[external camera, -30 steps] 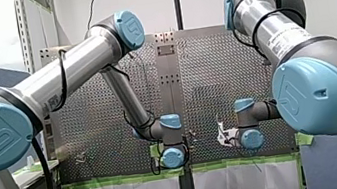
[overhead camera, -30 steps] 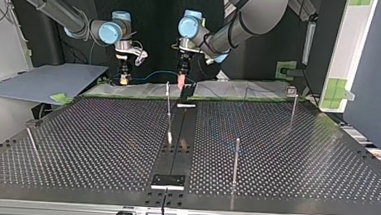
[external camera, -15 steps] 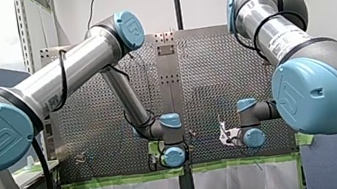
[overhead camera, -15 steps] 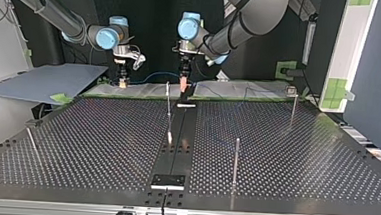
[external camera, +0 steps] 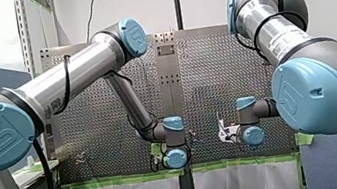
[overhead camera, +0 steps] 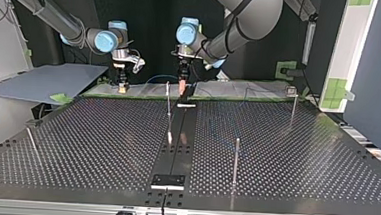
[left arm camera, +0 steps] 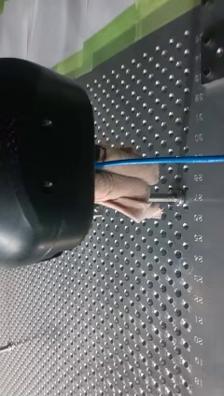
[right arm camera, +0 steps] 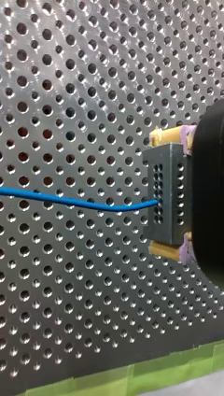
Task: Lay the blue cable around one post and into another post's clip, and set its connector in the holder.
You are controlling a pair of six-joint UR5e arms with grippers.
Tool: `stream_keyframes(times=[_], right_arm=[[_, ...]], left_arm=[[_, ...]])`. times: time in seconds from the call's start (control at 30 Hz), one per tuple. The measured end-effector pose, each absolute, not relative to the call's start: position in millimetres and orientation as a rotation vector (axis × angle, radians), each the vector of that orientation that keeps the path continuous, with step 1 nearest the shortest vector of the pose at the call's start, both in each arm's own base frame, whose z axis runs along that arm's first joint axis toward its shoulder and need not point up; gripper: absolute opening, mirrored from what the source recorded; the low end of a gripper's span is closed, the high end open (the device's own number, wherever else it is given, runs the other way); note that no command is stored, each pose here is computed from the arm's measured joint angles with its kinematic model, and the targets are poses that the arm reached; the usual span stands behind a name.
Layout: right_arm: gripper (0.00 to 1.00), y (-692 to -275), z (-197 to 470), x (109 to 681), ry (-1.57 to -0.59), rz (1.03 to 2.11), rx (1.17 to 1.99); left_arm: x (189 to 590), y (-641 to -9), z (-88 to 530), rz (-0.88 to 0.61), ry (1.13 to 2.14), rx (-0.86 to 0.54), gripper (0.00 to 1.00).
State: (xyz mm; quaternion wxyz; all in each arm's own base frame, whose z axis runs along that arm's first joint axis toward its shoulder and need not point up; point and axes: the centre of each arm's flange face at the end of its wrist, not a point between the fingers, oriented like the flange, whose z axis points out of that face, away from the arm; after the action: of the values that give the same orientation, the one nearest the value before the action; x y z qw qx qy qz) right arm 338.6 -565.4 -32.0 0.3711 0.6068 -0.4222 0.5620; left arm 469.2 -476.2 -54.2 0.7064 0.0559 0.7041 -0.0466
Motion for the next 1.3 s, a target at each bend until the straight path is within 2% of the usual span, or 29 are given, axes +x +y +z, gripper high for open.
stream_keyframes(times=[0.47, 1.3], right_arm=[[0.0, -580.8, -27.4, 327.3, -1.084, 1.435, 1.527], [0.0, -588.4, -26.7, 318.2, -1.076, 1.399, 1.507]], left_arm=[[486.9, -486.0, -43.0, -0.14, 1.539, 0.085, 0.0], [510.4, -472.0, -38.4, 0.006, 1.534, 0.056, 0.0]])
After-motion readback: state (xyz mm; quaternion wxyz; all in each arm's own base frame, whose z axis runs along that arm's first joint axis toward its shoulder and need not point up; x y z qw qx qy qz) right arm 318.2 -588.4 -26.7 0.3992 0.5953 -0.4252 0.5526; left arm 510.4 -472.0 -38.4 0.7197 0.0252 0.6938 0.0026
